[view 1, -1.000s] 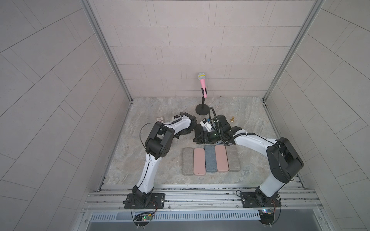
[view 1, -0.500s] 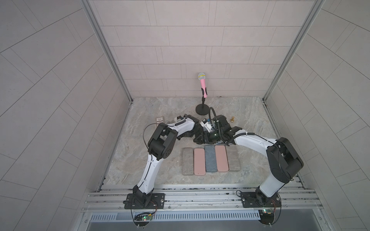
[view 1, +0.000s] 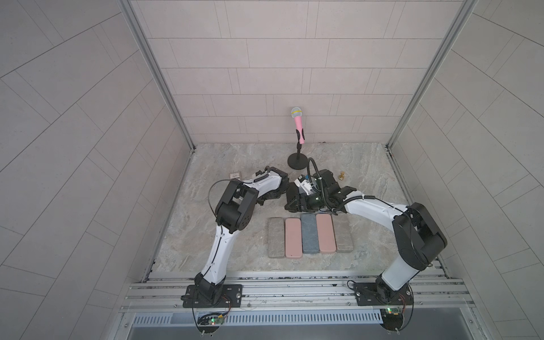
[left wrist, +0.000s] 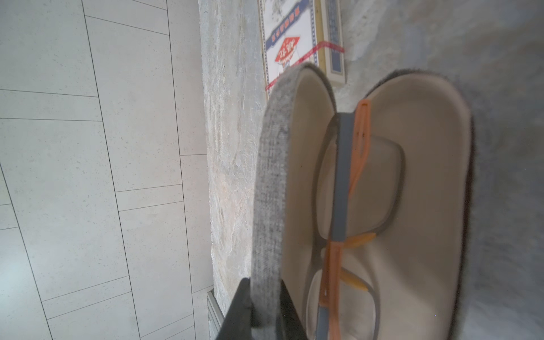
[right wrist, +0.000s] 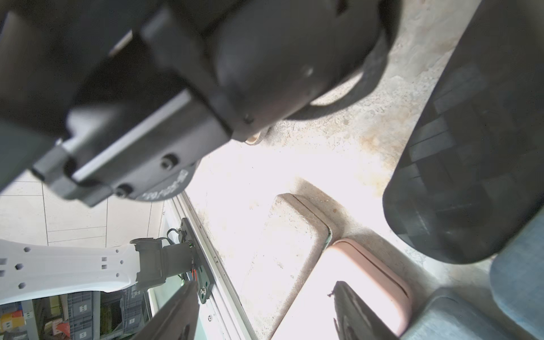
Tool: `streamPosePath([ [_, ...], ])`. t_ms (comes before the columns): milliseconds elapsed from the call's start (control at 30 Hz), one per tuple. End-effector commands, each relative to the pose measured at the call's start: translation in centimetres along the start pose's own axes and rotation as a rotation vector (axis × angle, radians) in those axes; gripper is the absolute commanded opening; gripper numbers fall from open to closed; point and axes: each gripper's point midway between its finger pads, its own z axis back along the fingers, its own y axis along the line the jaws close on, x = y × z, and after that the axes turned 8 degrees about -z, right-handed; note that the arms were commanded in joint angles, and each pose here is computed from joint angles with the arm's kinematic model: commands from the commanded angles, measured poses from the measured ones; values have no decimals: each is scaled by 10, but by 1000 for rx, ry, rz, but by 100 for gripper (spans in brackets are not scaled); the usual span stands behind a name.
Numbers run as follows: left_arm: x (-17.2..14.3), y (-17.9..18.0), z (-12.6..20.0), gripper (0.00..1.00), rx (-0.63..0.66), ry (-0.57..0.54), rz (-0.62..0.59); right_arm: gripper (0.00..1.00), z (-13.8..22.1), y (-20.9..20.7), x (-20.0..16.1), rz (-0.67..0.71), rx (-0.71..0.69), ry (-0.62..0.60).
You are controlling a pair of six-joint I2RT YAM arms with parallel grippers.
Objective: Close the glasses case
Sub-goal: Place the glasses case at the center of the board.
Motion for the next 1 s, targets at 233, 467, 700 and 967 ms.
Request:
streamPosePath([
  [233, -6, 24, 19, 0, -16, -17, 47, 74, 10, 6, -4, 25, 8, -18],
  [467, -10, 14, 0, 0, -49, 51, 9, 74, 7, 7, -4, 24, 19, -18],
  [700, -5, -3, 18, 0, -287, 25, 91, 62, 2, 16, -12, 77, 18, 1],
  [967, -8, -15, 28, 23, -407, 21, 129, 57, 5, 27, -16, 135, 4, -24],
])
